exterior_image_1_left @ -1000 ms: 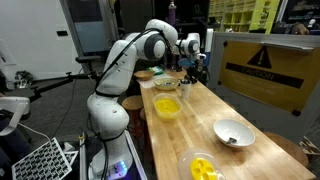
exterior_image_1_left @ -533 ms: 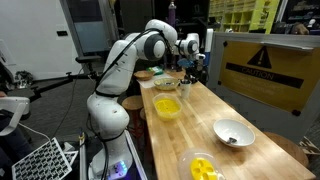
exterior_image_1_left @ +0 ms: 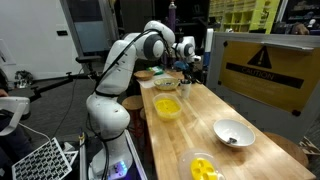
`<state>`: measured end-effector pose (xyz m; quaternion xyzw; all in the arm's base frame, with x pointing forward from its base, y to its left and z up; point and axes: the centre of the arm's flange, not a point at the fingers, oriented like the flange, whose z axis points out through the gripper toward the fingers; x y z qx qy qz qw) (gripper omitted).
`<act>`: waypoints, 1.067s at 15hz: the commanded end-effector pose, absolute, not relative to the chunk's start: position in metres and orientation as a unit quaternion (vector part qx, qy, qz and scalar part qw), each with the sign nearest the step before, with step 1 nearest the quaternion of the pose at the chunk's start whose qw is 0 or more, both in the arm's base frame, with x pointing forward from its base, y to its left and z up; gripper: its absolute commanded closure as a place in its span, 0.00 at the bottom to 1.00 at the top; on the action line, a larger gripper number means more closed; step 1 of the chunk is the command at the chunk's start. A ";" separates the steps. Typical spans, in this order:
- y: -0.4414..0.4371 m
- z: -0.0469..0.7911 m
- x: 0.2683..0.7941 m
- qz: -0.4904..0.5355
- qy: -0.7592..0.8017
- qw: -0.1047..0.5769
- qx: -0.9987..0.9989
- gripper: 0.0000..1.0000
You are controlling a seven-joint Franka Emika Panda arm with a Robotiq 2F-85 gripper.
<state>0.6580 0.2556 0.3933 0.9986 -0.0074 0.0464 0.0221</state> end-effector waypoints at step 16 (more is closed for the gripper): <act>0.246 0.394 0.656 0.053 -0.016 0.025 0.998 0.00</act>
